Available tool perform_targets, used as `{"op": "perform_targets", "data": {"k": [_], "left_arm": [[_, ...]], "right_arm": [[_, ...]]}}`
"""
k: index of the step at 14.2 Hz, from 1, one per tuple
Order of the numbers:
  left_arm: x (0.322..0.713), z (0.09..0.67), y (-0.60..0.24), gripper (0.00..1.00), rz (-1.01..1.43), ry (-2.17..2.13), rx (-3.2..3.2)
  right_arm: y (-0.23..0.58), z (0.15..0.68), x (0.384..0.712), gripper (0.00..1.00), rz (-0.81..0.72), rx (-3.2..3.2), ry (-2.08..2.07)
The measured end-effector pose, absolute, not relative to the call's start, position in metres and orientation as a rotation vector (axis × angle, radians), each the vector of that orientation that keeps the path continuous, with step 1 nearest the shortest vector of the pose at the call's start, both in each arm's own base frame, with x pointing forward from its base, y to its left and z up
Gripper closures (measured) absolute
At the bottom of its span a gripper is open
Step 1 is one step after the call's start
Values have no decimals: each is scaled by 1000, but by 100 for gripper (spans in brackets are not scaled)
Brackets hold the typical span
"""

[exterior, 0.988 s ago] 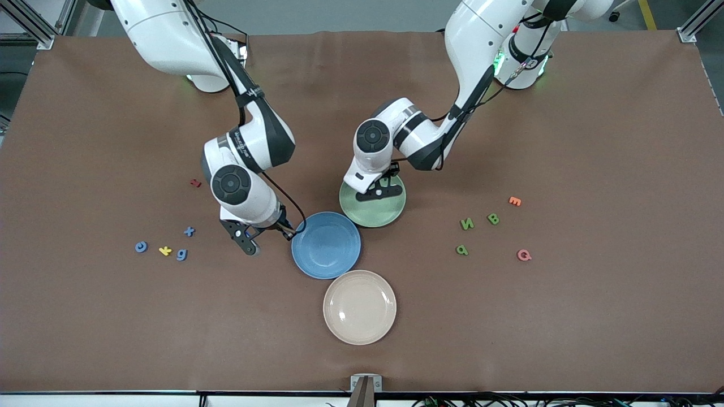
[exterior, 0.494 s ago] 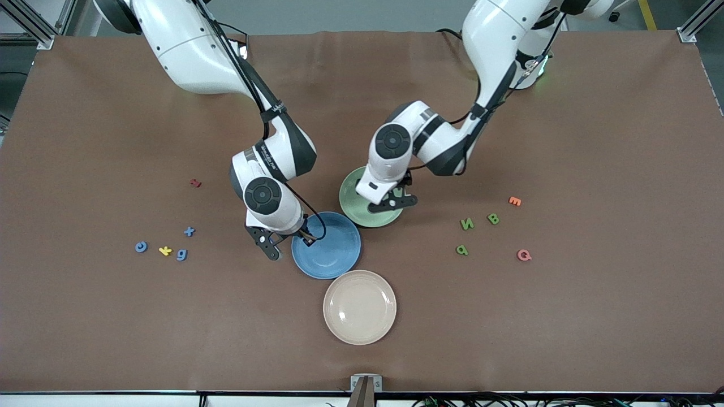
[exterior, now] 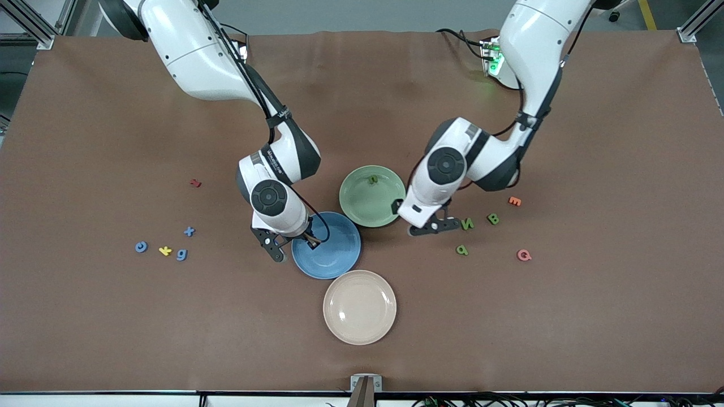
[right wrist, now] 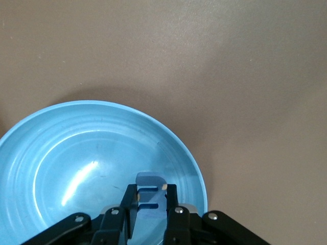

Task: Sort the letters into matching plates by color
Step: 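Move the left gripper to green b while the right gripper releases blue E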

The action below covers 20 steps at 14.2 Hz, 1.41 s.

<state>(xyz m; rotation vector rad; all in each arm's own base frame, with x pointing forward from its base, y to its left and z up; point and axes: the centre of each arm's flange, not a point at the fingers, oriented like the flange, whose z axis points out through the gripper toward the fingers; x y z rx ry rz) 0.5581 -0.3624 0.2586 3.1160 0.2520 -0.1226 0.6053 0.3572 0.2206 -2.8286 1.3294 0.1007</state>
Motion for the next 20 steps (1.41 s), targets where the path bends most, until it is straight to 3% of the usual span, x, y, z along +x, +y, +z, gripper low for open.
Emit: {"op": "perform_targets", "data": {"k": [12, 17, 19, 20], "left_arm": [[615, 201, -257, 2, -18, 198, 3140], [619, 184, -254, 8, 5, 139, 3125], [619, 181, -253, 12, 0, 129, 3126], [618, 180, -253, 19, -4, 127, 3127]], "right_arm": [[364, 218, 601, 73, 105, -2830, 1337], [365, 218, 601, 73, 100, -2823, 1339], [365, 217, 601, 73, 100, -2823, 1339], [365, 217, 601, 73, 101, -2823, 1340]]}}
